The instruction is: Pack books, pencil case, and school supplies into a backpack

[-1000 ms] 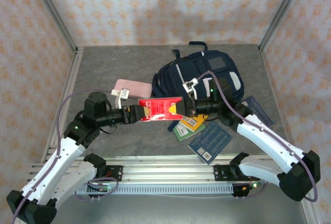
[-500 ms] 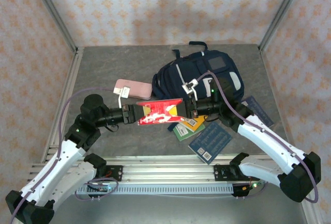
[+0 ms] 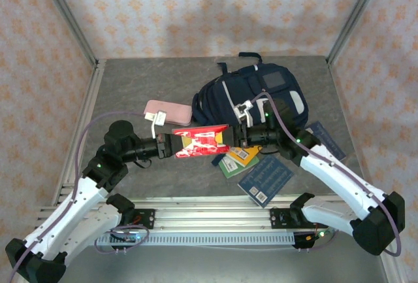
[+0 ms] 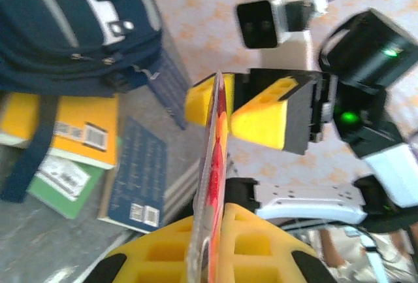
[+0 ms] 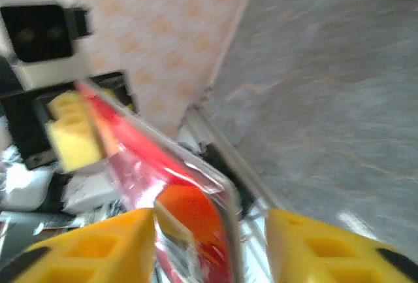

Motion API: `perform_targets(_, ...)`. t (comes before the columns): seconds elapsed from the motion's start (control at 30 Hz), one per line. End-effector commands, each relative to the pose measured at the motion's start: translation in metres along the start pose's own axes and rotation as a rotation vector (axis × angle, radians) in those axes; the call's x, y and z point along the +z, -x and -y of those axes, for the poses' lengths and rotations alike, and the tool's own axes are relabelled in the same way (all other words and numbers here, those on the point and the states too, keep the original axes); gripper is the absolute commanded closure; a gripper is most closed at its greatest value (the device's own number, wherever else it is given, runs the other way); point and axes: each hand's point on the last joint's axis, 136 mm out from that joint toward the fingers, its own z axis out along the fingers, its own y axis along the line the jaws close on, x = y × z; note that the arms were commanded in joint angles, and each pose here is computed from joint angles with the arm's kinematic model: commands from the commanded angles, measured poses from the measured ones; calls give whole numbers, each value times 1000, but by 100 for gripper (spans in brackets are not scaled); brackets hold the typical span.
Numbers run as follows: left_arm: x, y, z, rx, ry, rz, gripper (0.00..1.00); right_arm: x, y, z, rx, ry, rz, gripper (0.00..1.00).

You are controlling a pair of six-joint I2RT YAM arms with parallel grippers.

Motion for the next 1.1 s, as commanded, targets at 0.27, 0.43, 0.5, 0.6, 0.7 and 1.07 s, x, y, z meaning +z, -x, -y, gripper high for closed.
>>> perform_targets(0.27, -47, 36, -67, 45, 500, 201, 100, -44, 69, 106, -203, -806, 163, 37)
perform_targets(0.43, -73, 47, -85, 83, 691, 258, 100, -12, 93, 132, -213, -917, 88, 34)
perform_targets(0.5, -75, 46, -91, 91, 719, 255, 100, 2, 106, 143, -230, -957, 75, 32)
perform_targets(0.6, -73, 44, -97, 88, 729, 240, 100, 30, 121, 153, -244, -962, 24, 31)
perform_targets(0.7, -73, 43, -100, 84, 736, 240, 100, 56, 135, 163, -246, -956, -7, 32)
perform_targets(1.07, -69, 42, -107, 98, 732, 217, 100, 106, 136, 218, -219, -1022, -195, 24)
